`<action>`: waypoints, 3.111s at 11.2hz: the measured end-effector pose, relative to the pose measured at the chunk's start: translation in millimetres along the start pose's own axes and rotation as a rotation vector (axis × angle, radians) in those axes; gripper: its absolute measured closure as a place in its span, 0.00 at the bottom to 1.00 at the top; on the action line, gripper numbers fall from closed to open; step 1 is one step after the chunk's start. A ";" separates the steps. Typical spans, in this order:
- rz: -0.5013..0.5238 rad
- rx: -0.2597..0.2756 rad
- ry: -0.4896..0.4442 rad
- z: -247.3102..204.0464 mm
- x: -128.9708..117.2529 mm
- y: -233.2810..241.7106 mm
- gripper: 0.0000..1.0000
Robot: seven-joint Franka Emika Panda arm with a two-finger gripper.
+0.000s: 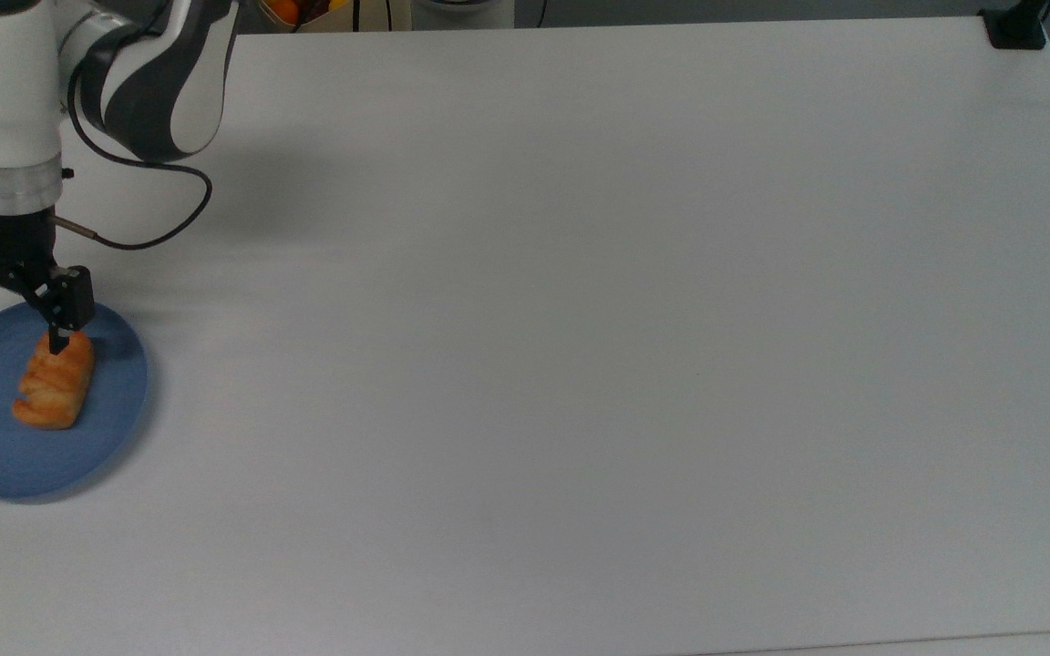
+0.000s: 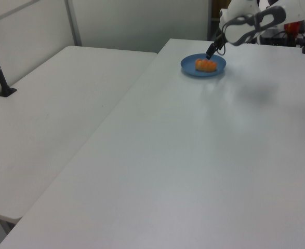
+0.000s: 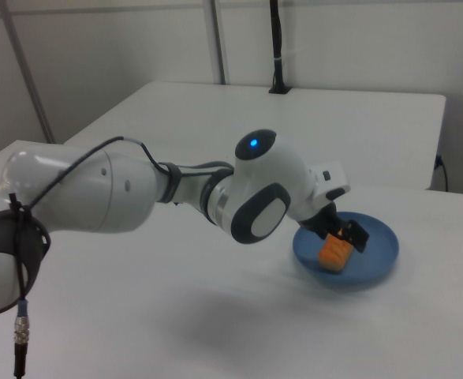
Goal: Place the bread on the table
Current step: 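Move the gripper down over the orange bread roll on the blue plate, then close the gripper around the bread roll, then lift the bread roll up off the blue plate, then carry the bread roll away from the plate and lower it to the table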
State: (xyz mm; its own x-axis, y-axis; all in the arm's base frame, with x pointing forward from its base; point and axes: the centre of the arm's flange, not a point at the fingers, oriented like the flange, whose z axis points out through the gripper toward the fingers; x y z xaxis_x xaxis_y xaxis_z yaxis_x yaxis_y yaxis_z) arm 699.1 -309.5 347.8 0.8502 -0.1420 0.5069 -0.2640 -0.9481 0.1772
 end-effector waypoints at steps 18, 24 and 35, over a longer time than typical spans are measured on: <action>-0.008 0.038 0.012 40.6 -3.9 -40.2 0.46; -0.012 0.033 0.046 18.3 10.1 -33.0 0.70; -0.086 0.110 -0.026 -165.9 -74.0 11.7 0.70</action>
State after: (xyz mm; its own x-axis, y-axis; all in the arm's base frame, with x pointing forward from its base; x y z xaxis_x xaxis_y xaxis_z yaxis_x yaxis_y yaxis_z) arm 557.5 -262.9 452.4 0.8795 -0.0648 0.4715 -0.1394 -0.9823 0.1251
